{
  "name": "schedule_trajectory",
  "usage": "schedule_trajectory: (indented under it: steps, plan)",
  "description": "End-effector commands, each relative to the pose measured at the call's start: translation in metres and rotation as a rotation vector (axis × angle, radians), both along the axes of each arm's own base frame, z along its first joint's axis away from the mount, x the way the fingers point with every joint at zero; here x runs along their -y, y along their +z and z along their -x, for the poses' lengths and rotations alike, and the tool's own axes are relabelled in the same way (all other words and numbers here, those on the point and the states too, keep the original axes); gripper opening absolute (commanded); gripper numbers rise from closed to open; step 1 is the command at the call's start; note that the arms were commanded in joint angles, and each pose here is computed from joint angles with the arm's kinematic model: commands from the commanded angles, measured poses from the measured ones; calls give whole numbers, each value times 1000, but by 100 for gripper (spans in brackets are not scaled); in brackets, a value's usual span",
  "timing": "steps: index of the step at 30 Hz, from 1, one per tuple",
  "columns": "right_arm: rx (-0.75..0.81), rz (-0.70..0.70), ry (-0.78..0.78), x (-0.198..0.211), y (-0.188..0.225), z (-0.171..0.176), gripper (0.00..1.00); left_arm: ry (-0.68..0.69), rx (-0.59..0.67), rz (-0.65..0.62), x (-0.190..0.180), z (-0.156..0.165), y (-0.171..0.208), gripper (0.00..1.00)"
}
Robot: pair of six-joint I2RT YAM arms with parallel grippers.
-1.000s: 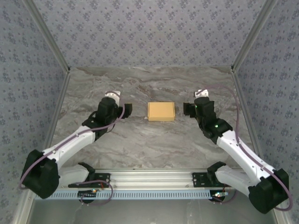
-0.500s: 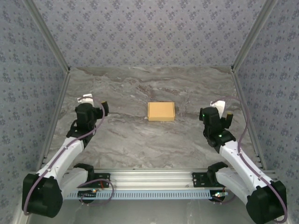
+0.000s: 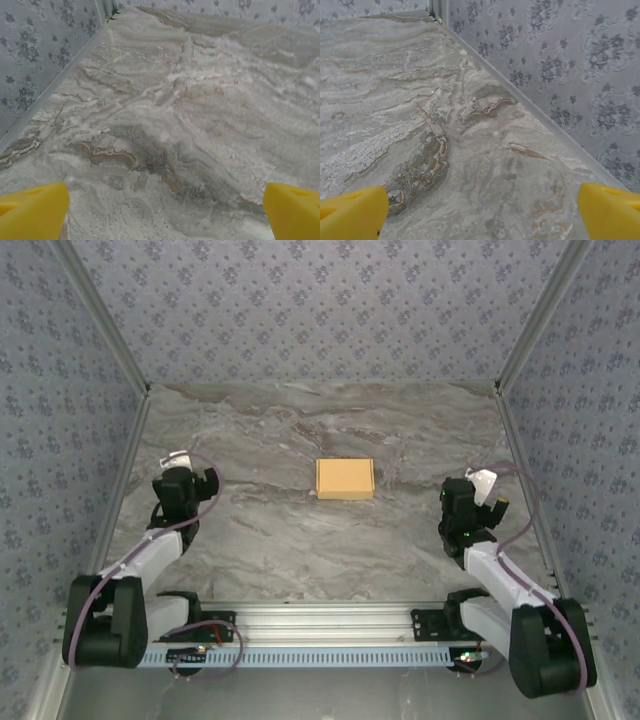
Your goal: Fold the paper box
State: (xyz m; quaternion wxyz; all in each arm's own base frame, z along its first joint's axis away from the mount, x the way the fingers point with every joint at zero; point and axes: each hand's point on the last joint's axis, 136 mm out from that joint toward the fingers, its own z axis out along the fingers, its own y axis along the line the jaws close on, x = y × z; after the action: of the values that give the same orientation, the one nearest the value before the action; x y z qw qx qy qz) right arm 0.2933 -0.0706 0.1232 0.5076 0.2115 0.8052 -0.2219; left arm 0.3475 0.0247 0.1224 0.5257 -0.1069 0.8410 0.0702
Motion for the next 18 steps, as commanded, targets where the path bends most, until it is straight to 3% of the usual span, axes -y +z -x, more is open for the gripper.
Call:
schedule_trajectory:
  steps: [1, 18]
  plan:
    - [102, 34, 79, -9, 9, -22, 99, -53, 89, -41, 4, -16, 13, 99]
    - [124, 24, 323, -34, -10, -71, 99, -205, 78, -36, 18, -46, -33, 99]
